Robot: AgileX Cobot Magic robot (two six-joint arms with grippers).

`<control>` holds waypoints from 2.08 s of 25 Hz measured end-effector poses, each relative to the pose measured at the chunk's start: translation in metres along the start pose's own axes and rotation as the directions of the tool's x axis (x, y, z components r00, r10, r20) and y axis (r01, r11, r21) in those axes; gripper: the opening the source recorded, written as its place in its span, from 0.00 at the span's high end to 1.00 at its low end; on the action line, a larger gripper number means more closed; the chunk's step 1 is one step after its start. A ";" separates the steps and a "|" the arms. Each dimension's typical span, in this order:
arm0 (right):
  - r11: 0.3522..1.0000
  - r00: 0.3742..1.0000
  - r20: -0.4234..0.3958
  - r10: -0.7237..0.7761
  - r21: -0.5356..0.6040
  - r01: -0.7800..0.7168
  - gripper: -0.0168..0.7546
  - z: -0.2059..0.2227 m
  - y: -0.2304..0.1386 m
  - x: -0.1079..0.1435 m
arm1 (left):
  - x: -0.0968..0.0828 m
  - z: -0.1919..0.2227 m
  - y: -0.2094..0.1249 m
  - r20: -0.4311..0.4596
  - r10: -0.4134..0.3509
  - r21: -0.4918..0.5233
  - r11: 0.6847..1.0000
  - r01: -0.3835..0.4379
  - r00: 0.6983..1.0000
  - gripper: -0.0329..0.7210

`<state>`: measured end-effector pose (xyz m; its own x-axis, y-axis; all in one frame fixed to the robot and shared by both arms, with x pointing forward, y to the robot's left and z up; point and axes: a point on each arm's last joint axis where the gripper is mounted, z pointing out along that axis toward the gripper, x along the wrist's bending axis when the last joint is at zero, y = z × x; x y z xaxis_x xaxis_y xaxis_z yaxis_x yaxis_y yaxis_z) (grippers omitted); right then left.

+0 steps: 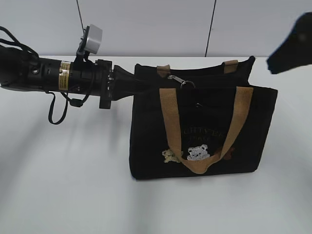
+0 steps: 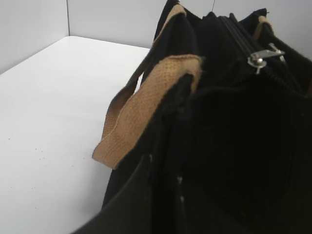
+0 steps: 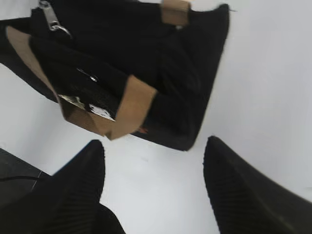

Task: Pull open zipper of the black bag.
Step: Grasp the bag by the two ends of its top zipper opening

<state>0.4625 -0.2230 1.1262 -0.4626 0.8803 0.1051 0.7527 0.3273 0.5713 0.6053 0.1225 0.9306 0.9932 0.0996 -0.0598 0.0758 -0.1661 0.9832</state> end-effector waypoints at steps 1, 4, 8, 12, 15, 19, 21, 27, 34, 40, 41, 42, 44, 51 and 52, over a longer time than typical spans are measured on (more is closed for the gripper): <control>1.000 1.000 -0.018 -0.007 0.014 0.007 0.35 0.009 0.010 0.004 | 0.000 0.000 0.000 0.000 0.000 0.000 1.000 0.000 1.000 0.93; 0.999 0.998 -0.056 0.000 0.041 0.003 0.35 0.032 0.036 0.014 | 0.000 0.000 0.000 0.001 0.000 -0.001 1.000 0.000 1.000 0.93; 0.998 0.995 -0.098 0.020 0.054 -0.014 0.35 0.055 0.062 0.029 | 0.000 0.000 0.000 0.001 0.000 -0.001 1.000 0.000 1.000 0.93; 0.997 0.992 -0.124 0.014 0.075 -0.005 0.35 0.078 0.076 0.045 | 0.000 0.000 0.000 0.001 0.000 -0.001 1.000 0.000 1.000 0.93; 0.996 0.991 -0.136 0.004 0.093 0.009 0.35 0.094 0.080 0.053 | 0.000 0.000 0.000 0.001 0.000 -0.001 1.000 0.000 1.000 0.93; 0.992 0.990 -0.140 0.019 0.126 -0.001 0.35 0.111 0.079 0.056 | 0.000 0.000 0.000 0.001 0.000 -0.001 1.000 0.000 1.000 0.93; 0.991 0.990 -0.142 0.020 0.136 0.000 0.35 0.117 0.079 0.058 | 0.000 0.000 0.000 0.001 0.000 -0.001 1.000 0.000 1.000 0.93; 0.989 0.990 -0.140 0.020 0.149 0.001 0.35 0.133 0.078 0.060 | 0.000 0.000 0.000 0.001 0.000 -0.001 1.000 0.000 1.000 0.93; 0.979 0.991 -0.134 0.020 0.203 0.008 0.35 0.146 0.074 0.059 | 0.000 0.000 0.000 0.001 0.000 -0.001 1.000 0.000 1.000 0.93; 0.971 0.991 -0.136 0.020 0.237 0.013 0.41 0.146 0.071 0.059 | 0.000 0.000 0.000 0.004 0.001 0.000 1.000 -0.001 1.000 0.93; 0.969 0.991 -0.136 0.018 0.245 0.016 0.44 0.146 0.070 0.059 | -0.001 0.000 0.000 0.007 0.002 -0.001 1.000 -0.002 1.000 0.93; 0.968 0.991 -0.135 0.014 0.250 0.020 0.47 0.146 0.070 0.058 | -0.001 0.000 0.000 0.008 0.002 -0.001 1.000 -0.002 1.000 0.93; 0.967 0.991 -0.135 0.007 0.255 0.028 0.51 0.145 0.070 0.058 | -0.001 0.000 0.000 0.010 0.002 -0.001 1.000 -0.002 1.000 0.93; 0.963 0.991 -0.136 -0.009 0.267 0.045 0.66 0.142 0.071 0.058 | -0.001 0.000 0.000 0.013 0.003 -0.002 1.000 -0.003 1.000 0.93; 0.962 0.991 -0.136 -0.010 0.270 0.047 0.70 0.142 0.071 0.058 | -0.001 0.000 0.000 0.013 0.003 -0.002 1.000 -0.003 1.000 0.93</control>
<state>0.5552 -0.0997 1.0569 -0.5298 0.8219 0.2091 0.8284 0.4488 0.3350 0.6042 0.1224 0.9309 0.9945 0.0864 -0.0594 0.0730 -0.1641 0.9837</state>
